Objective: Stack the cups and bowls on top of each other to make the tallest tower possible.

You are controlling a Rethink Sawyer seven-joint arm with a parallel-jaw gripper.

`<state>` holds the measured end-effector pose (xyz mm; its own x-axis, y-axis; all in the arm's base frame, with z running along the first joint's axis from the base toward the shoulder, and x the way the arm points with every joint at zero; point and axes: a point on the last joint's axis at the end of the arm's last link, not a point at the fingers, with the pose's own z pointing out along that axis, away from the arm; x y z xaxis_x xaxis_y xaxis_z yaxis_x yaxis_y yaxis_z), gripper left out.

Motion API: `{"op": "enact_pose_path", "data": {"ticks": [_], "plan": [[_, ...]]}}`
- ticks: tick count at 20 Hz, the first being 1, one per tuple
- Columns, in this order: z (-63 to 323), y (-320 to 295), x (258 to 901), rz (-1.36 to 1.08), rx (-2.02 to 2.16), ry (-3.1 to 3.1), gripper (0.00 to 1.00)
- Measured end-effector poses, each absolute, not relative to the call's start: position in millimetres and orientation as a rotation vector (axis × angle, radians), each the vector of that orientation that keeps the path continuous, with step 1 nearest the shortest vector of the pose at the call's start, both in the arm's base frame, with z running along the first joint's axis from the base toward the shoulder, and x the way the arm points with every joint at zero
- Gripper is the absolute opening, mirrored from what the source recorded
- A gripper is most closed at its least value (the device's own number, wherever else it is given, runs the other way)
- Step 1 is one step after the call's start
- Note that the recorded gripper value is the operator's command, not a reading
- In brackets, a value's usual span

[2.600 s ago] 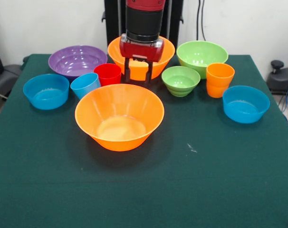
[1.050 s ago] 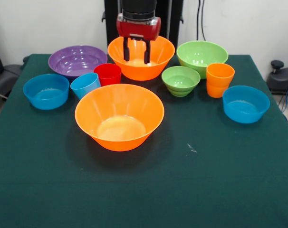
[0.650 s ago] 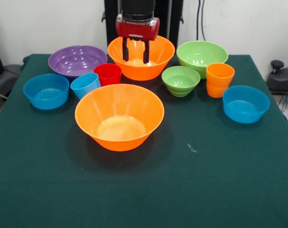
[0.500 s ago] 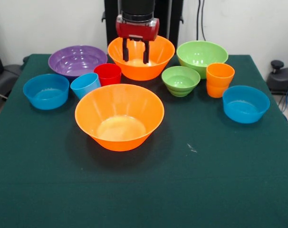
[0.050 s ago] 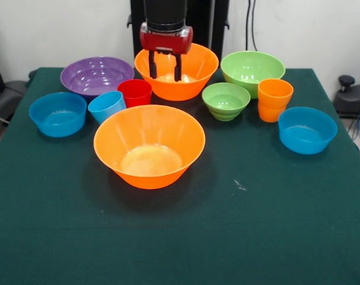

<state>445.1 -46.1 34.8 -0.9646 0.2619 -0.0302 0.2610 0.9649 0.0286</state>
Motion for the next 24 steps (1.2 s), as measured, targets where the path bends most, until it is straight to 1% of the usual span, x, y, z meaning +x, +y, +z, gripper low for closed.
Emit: {"op": "enact_pose_path", "data": {"ticks": [19,24], "plan": [[33.1,-67.4,444.1,0.069,0.421,3.063,1.0],[26.3,-64.9,438.9,0.079,0.401,3.079,1.0]]}}
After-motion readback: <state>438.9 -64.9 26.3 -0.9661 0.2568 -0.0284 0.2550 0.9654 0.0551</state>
